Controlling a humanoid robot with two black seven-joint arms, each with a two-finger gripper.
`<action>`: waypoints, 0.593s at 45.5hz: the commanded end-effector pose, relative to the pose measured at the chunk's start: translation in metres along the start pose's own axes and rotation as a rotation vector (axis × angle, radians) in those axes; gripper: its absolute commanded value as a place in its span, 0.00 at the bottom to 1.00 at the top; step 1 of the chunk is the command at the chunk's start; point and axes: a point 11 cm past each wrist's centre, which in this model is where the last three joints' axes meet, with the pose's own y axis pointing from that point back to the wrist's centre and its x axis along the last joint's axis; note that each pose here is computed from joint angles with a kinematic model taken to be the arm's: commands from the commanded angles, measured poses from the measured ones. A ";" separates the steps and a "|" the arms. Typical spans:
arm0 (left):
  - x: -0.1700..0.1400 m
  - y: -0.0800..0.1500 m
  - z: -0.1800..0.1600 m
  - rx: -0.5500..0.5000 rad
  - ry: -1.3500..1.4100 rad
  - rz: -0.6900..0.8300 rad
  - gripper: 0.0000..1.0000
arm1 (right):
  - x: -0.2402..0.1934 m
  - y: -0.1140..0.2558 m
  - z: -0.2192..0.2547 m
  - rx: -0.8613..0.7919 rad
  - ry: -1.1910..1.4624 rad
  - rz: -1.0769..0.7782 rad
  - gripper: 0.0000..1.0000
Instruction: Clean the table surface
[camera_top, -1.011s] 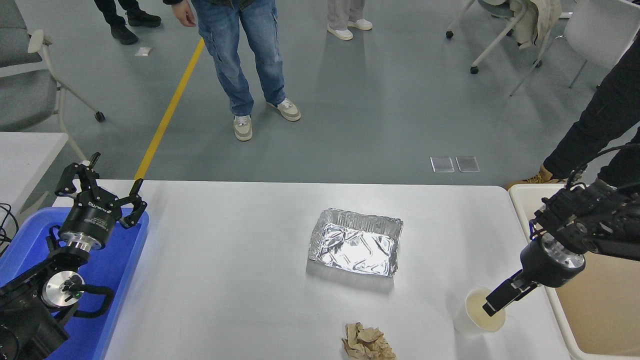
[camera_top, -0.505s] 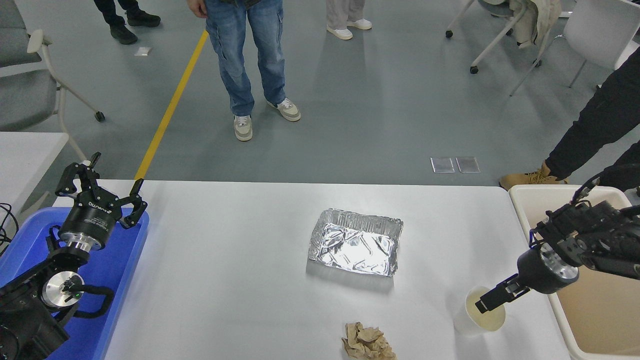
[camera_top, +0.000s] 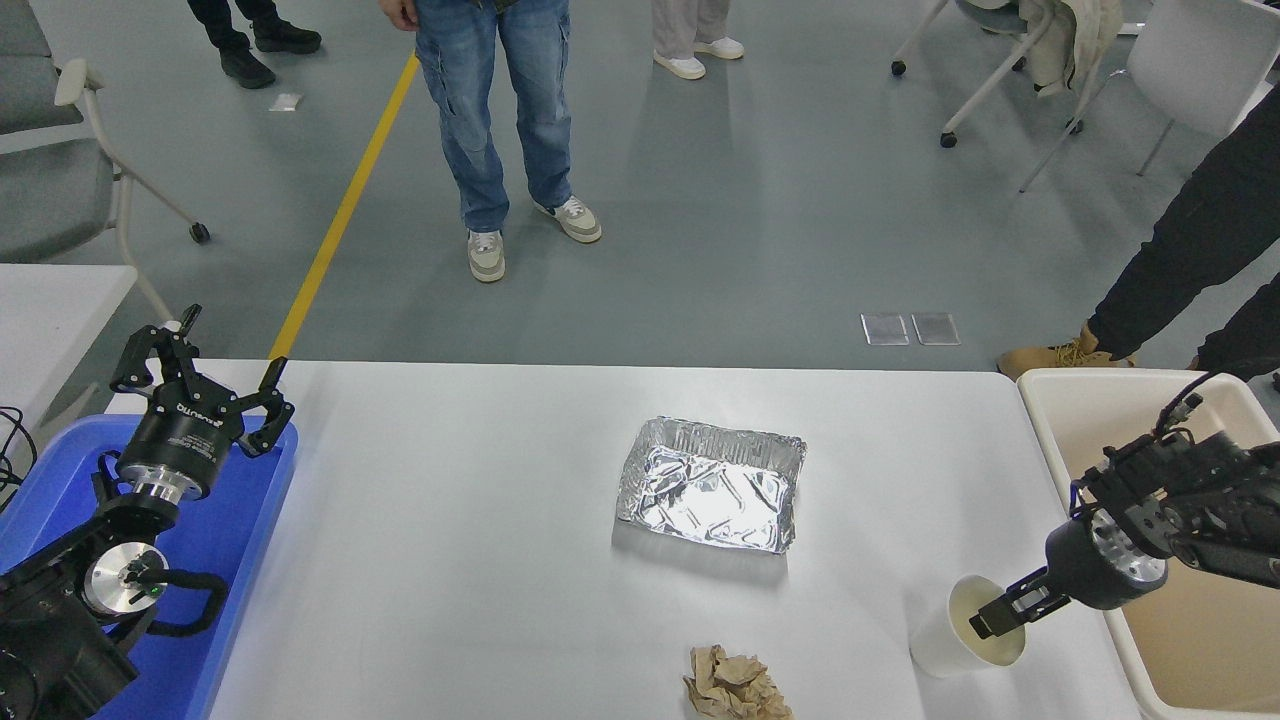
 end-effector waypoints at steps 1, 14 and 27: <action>0.000 0.000 0.000 0.000 0.000 -0.001 1.00 | -0.002 0.000 0.003 -0.008 0.003 -0.002 0.09; 0.000 0.000 0.000 0.000 0.000 -0.001 1.00 | -0.003 0.000 0.004 -0.011 0.003 -0.006 0.00; 0.000 0.000 0.000 0.000 0.000 -0.001 1.00 | 0.003 0.006 0.005 -0.010 0.001 0.013 0.00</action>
